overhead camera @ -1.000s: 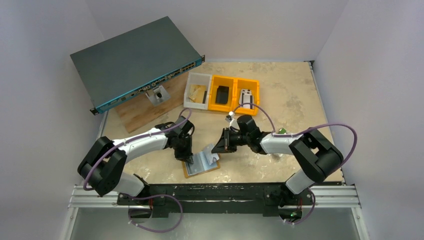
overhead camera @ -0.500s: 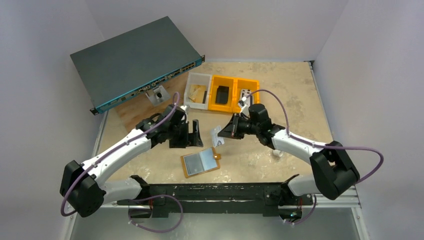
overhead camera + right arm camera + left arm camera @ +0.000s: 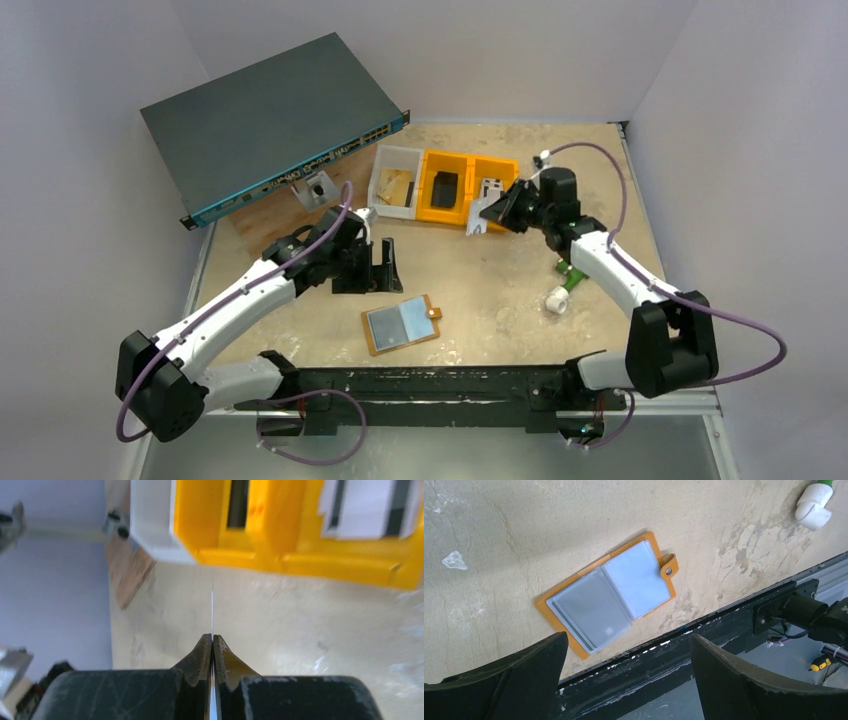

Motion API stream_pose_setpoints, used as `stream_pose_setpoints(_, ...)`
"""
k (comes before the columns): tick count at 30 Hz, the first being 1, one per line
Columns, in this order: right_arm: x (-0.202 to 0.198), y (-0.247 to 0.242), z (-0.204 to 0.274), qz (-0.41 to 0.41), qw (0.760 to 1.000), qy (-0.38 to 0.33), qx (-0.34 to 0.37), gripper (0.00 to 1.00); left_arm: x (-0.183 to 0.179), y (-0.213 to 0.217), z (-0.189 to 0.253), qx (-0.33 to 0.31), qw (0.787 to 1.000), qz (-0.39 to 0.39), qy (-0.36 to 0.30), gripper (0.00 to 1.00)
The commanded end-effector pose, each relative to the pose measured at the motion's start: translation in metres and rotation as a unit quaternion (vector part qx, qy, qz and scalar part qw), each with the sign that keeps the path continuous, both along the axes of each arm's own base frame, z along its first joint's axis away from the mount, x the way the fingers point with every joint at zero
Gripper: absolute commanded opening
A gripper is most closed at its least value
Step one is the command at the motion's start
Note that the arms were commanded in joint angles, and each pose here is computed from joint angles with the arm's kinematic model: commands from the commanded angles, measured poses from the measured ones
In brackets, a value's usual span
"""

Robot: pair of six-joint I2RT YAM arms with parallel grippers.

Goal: Take the credit cards out of the card holder
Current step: Place the credit card in the storage box.

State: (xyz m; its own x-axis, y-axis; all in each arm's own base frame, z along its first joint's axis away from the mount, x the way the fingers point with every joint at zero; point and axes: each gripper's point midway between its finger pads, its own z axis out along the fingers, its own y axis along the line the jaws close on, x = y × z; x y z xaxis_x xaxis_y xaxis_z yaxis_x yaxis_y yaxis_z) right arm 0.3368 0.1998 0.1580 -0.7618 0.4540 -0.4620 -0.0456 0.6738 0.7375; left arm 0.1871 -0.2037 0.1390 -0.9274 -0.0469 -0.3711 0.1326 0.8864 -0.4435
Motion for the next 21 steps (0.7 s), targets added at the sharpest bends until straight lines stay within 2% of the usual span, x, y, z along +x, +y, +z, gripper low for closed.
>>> stream_pose_setpoints(1,0.047,-0.049,0.020,-0.083,0.991,-0.037,-0.098,0.00,0.003,-0.004,0.022,-0.021,0.999,-0.020,-0.030,0.92)
stream_pose_setpoints(6,0.085,-0.078,0.023,-0.137,0.975,-0.037,-0.173,0.00,0.000,0.001,0.021,-0.014,0.999,-0.027,-0.032,0.93)
stream_pose_setpoints(13,0.121,-0.088,0.005,-0.143,0.960,-0.017,-0.239,0.00,-0.001,0.002,0.022,-0.016,0.999,-0.027,-0.035,0.93)
stream_pose_setpoints(21,0.139,-0.104,-0.025,-0.160,0.937,0.011,-0.312,0.00,-0.003,0.000,0.020,-0.027,0.999,-0.020,-0.030,0.93)
